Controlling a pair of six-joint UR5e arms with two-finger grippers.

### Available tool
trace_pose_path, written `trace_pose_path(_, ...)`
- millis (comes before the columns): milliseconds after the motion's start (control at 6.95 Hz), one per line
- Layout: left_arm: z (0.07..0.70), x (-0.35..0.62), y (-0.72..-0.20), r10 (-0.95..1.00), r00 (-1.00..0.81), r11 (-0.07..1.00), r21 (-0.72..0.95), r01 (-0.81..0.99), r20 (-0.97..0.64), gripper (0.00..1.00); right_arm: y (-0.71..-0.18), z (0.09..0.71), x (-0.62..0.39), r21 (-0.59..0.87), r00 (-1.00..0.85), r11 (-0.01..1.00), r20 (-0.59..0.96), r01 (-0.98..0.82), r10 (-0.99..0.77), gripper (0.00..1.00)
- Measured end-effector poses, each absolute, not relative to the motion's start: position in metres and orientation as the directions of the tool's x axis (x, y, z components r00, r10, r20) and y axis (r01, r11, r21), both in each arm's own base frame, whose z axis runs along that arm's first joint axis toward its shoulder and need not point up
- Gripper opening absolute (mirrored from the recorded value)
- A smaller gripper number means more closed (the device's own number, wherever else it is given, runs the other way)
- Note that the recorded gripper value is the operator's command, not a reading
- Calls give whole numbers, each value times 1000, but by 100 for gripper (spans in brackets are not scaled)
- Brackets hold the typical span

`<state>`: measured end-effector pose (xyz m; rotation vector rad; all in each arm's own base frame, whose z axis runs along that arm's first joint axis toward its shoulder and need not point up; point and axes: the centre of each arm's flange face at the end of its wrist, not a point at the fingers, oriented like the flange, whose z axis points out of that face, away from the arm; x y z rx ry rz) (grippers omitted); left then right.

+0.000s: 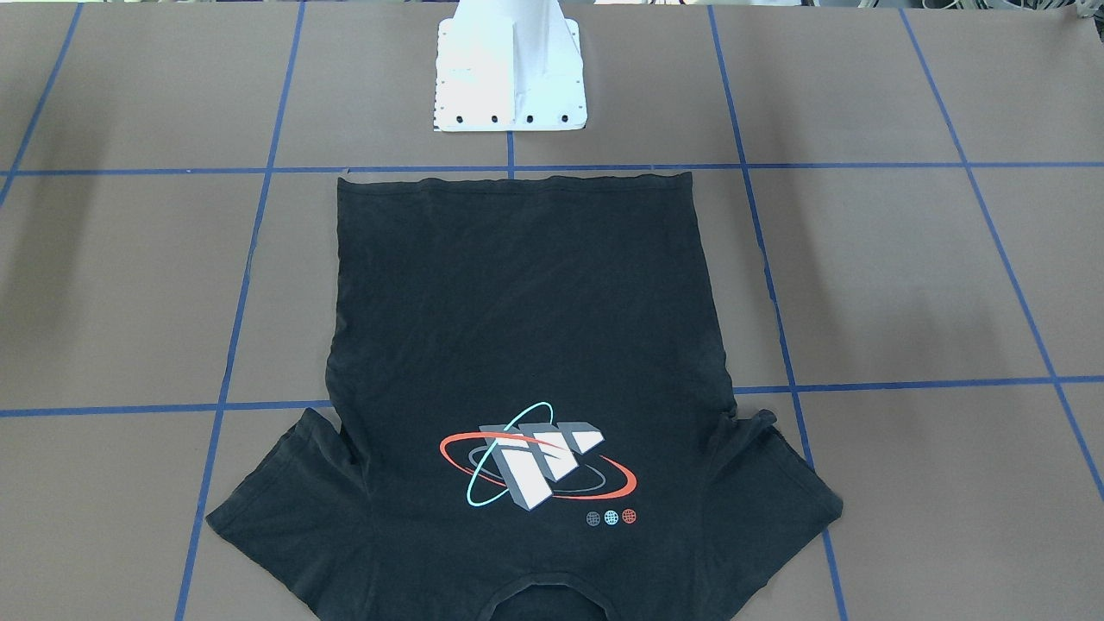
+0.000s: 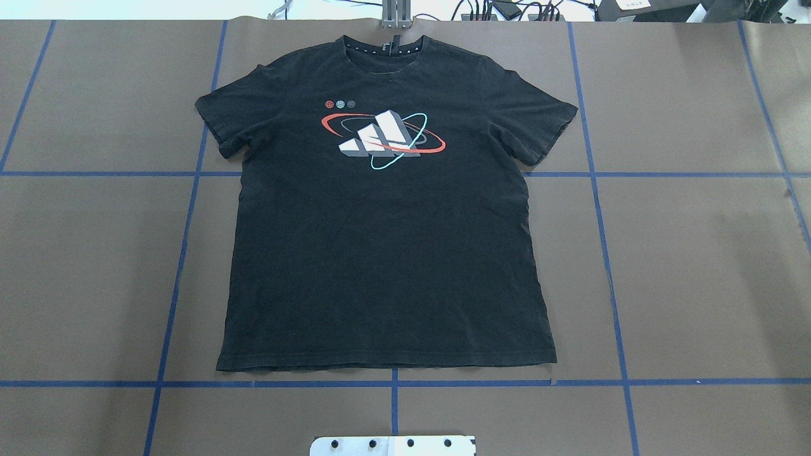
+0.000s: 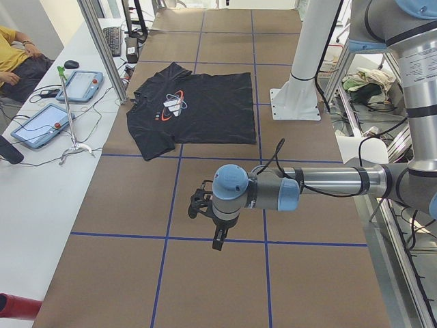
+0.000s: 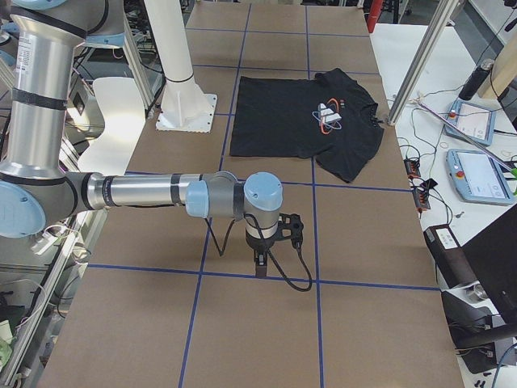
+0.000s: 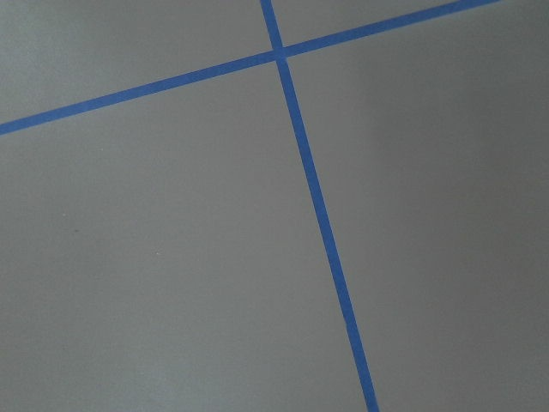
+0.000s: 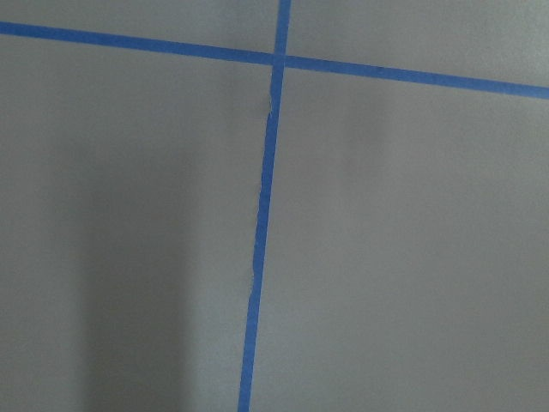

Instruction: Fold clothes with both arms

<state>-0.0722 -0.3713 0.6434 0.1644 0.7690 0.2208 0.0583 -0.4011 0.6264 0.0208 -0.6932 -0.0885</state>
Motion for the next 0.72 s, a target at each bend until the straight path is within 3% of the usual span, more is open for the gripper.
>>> trace_pose_path(719, 622, -73, -381, 340, 701, 927, 350, -136, -627, 100, -405, 616, 58, 75, 769, 994, 630, 76, -107, 100)
